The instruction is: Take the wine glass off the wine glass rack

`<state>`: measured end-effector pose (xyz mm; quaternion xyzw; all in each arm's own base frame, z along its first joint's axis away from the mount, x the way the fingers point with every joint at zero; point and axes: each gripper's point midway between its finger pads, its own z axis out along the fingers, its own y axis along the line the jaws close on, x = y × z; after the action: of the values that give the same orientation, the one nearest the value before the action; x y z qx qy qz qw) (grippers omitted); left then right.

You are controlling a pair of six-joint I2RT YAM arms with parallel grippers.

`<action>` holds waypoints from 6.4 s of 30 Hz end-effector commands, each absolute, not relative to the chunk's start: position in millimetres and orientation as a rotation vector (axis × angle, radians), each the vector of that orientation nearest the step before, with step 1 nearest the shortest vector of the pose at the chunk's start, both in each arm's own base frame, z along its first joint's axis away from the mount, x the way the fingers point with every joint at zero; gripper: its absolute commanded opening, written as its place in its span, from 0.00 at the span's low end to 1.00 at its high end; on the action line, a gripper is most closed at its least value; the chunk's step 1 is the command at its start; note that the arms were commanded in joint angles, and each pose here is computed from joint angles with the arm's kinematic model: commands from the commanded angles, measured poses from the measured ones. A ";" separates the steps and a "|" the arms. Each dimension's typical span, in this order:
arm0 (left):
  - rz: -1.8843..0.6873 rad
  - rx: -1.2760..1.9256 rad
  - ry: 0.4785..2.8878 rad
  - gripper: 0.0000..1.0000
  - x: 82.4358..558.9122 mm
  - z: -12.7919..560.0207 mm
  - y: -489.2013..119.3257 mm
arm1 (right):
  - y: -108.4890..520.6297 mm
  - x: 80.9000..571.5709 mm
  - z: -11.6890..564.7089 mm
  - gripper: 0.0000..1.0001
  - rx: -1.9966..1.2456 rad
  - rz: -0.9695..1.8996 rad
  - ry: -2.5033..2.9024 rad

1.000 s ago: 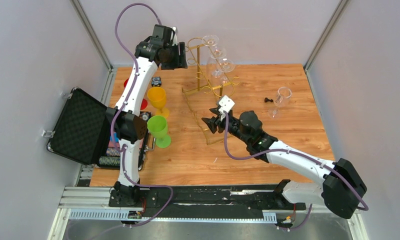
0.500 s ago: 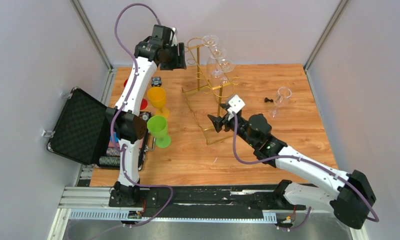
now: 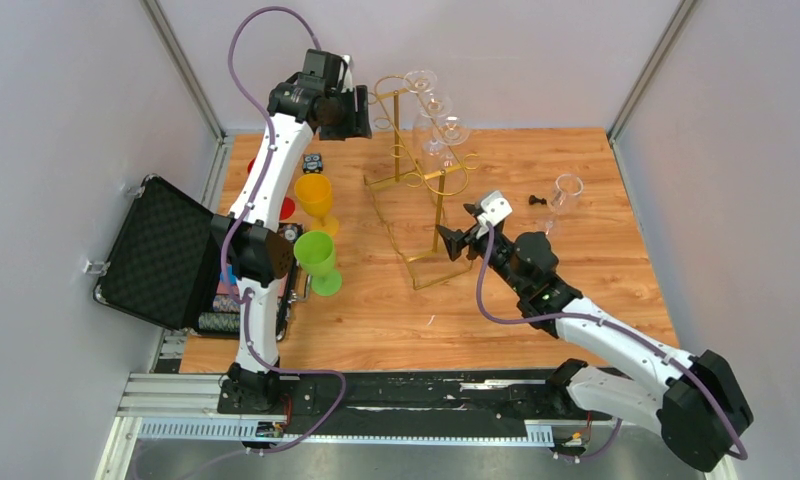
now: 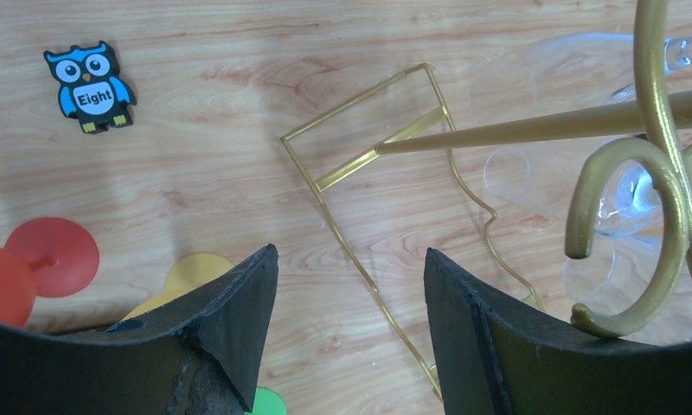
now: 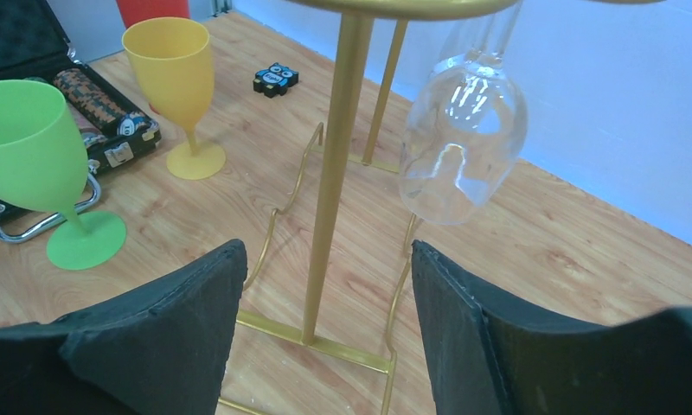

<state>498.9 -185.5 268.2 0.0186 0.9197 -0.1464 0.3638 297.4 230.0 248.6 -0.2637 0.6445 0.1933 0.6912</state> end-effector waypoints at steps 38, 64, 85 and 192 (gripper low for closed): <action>-0.362 0.066 2.295 0.72 509.6 289.7 -172.4 | 318.3 290.3 260.2 0.67 -0.742 0.708 1.276; -0.349 0.112 2.305 0.71 498.3 294.9 -168.7 | 348.3 281.0 264.3 0.71 -0.728 0.647 1.323; -0.276 0.112 2.198 0.78 454.5 351.0 -137.0 | 227.8 254.3 308.7 0.83 -0.532 0.462 1.458; -0.451 0.212 2.239 0.05 495.2 310.9 -195.8 | 176.3 274.6 368.5 0.69 -0.364 0.374 1.653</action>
<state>495.8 -202.3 290.8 0.0865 0.8983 -0.2015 0.3808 272.9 181.8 340.8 -0.1849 0.7266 0.1604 0.6420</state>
